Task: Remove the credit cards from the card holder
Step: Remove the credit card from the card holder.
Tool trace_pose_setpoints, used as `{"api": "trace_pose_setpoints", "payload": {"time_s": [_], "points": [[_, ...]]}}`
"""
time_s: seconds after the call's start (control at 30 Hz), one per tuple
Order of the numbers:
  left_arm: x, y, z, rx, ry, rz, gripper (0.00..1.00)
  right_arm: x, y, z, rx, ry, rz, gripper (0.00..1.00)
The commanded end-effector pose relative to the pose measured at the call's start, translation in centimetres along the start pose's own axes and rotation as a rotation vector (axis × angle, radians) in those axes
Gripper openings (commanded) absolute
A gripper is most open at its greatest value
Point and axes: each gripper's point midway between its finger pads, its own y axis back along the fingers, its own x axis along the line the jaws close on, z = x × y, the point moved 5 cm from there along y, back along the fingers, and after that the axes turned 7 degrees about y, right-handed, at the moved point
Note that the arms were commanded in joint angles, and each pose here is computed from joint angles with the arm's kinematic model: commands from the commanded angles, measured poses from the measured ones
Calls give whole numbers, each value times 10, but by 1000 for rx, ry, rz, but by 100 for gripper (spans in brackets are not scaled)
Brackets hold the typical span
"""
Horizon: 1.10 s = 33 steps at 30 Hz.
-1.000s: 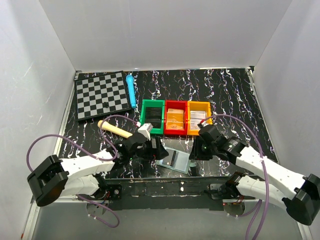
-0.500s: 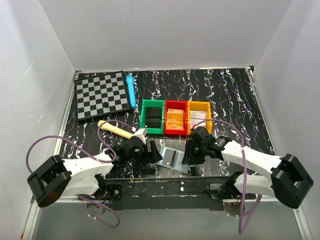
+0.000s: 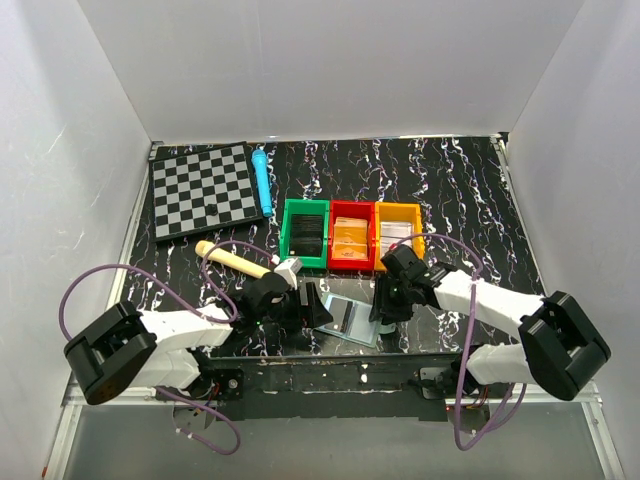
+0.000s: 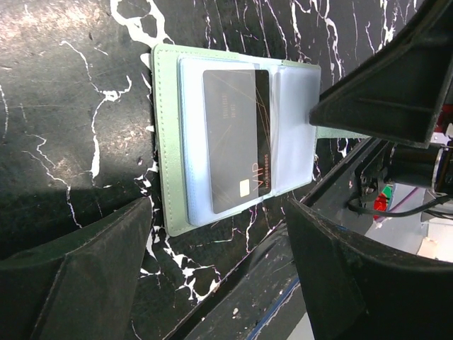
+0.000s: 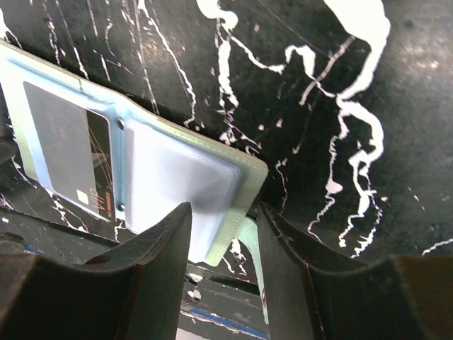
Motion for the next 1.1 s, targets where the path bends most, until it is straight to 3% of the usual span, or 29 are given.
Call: {"api": "trace_pose_setpoints", "payload": {"time_s": [0.0,0.33,0.5,0.67,0.8,0.93,1.07], "points": [[1,0,-6,22,16,-26,76,3,-5,13,-5,61,0,51],[4,7,-5,-8,26,-19,73,13,-11,35,-7,102,11,40],[9,16,-1,-39,22,38,73,6,2,40,-44,104,-46,48],[7,32,9,-112,18,62,73,4,42,50,-143,139,-100,51],[2,45,21,-211,8,28,74,35,63,56,-215,217,112,47],[-24,49,32,-291,-45,-163,74,65,63,56,-278,254,319,45],[-33,46,29,-260,-81,-238,71,79,49,51,-263,229,470,41]]}}
